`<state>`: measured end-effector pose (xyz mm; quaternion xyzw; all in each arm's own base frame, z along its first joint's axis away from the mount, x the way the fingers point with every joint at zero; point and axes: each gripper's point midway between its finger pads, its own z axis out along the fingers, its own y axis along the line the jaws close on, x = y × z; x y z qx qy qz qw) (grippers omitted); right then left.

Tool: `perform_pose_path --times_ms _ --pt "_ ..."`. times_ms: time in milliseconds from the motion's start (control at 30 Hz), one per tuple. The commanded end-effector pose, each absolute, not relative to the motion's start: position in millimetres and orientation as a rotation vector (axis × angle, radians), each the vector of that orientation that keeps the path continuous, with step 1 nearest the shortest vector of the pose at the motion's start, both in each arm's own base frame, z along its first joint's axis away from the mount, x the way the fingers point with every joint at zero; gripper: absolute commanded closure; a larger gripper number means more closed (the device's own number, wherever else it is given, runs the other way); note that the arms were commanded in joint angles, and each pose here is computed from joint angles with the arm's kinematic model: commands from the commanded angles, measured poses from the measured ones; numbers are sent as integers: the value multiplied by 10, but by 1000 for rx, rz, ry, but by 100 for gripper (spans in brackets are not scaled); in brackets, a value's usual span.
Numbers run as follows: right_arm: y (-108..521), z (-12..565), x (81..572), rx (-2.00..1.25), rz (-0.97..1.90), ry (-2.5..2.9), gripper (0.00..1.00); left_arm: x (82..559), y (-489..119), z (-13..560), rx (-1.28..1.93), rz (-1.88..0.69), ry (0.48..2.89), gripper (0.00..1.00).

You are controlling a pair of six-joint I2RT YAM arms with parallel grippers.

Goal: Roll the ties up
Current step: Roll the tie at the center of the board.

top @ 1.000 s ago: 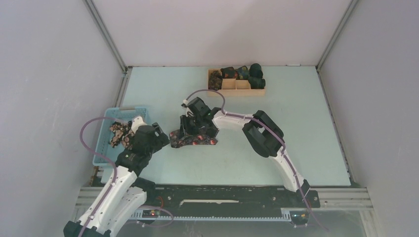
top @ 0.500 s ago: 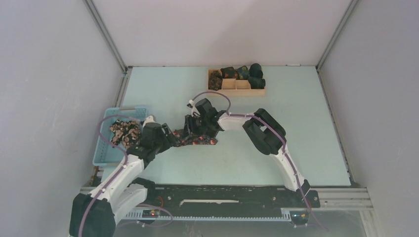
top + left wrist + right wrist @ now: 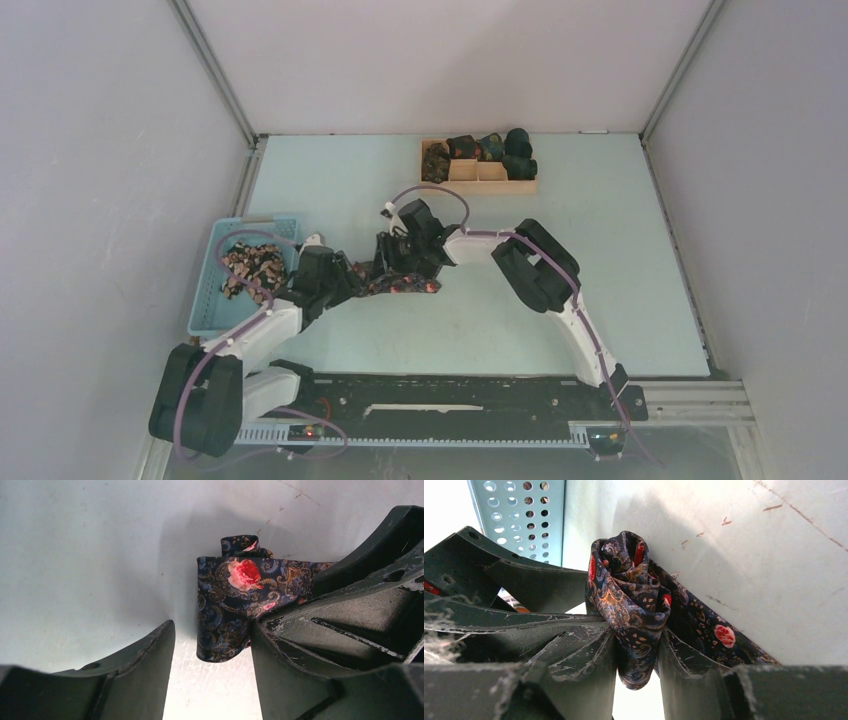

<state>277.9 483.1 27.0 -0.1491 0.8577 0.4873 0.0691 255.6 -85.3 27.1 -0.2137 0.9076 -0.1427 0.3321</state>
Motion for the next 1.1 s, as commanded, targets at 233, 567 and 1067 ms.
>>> perform_pose_path --times_ms 233,567,1067 --pt "4736 279 2767 -447 1423 2602 63 2754 -948 214 -542 -443 2332 44" --pt "4614 587 2754 -483 1414 2556 56 2737 -952 108 -542 -436 2357 68" --pt "3628 926 3208 -319 1113 2553 54 2699 -927 219 -474 -300 2385 87"
